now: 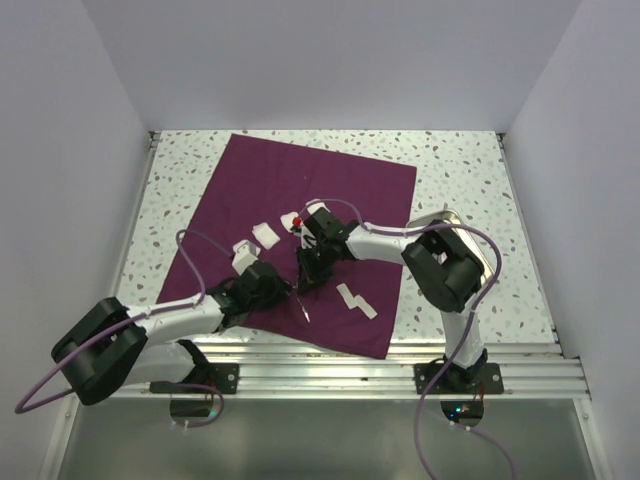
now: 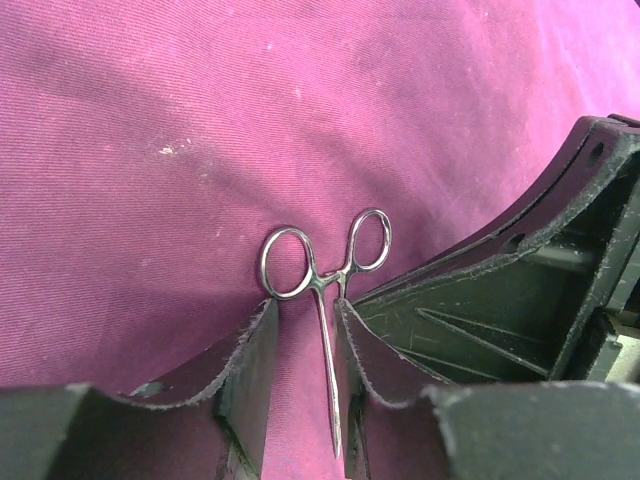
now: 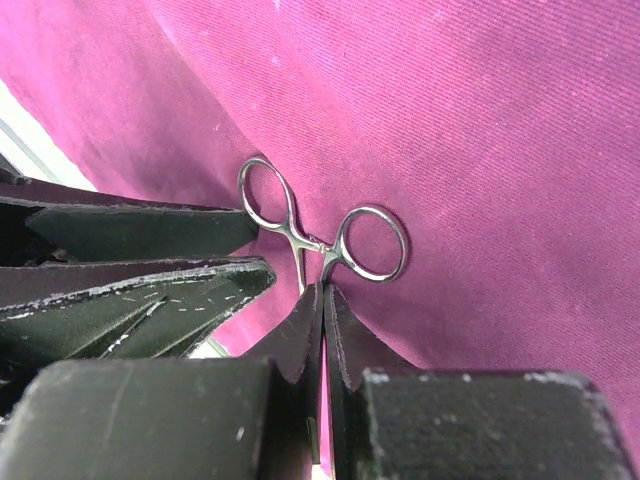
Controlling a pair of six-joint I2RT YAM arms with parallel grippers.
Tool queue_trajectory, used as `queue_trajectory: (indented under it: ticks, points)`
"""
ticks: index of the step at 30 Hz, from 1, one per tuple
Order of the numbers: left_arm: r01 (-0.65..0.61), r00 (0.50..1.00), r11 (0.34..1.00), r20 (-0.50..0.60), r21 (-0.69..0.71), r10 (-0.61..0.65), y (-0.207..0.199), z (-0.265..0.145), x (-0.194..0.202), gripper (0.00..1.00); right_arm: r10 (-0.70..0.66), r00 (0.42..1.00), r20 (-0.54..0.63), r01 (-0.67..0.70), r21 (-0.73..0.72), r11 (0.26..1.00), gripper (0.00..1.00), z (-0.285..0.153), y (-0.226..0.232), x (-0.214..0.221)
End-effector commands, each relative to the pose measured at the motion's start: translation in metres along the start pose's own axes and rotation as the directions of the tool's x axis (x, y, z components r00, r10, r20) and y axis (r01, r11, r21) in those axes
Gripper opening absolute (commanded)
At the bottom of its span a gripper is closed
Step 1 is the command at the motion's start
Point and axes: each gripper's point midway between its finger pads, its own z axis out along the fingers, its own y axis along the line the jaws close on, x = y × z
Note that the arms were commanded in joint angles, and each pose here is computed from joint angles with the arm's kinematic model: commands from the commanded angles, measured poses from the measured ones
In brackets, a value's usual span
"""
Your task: Prepare the surgical pack
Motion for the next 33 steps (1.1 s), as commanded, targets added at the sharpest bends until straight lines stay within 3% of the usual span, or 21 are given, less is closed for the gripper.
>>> queue_trajectory:
  ticks: [1,12,14,18,19,23,28,33]
  points:
    - [-0.049,0.999,0.992,0.004,-0.117,0.05,0.031,0.0,0.003,0.34,-0.028,0.999,0.021,0.028,-0.012,1.0,0.0,0.005,0.005,-0.009]
    - [-0.072,0.996,0.995,-0.058,-0.062,0.068,0.024,-0.009,0.014,0.33,-0.03,0.999,0.042,0.031,-0.025,0.999,0.0,-0.006,0.013,-0.01]
    - [-0.072,0.996,0.996,-0.058,-0.056,0.069,0.021,-0.016,0.014,0.33,-0.041,0.997,0.067,0.041,0.007,0.999,0.04,-0.021,0.011,-0.014]
    - [-0.099,0.993,0.994,-0.062,-0.037,0.096,0.004,-0.029,0.013,0.32,-0.043,0.994,0.1,0.036,0.073,0.997,0.22,-0.047,-0.002,-0.019]
    - [-0.109,0.992,0.993,-0.075,-0.052,0.105,-0.003,-0.032,0.014,0.32,-0.044,0.993,0.106,0.029,0.136,0.99,0.3,-0.054,-0.013,-0.018]
    - [-0.083,0.99,0.983,-0.13,-0.164,0.062,-0.014,-0.032,0.028,0.34,-0.023,0.986,0.164,-0.024,0.283,0.959,0.44,-0.091,-0.046,-0.022]
    - [-0.105,0.984,0.947,-0.171,-0.305,0.054,-0.015,-0.022,0.042,0.31,-0.036,0.974,0.222,-0.06,0.411,0.91,0.46,-0.138,-0.078,-0.019]
    - [-0.102,0.983,0.919,-0.18,-0.382,0.034,-0.013,-0.017,0.052,0.32,-0.028,0.965,0.259,-0.076,0.382,0.921,0.46,-0.153,-0.081,-0.014]
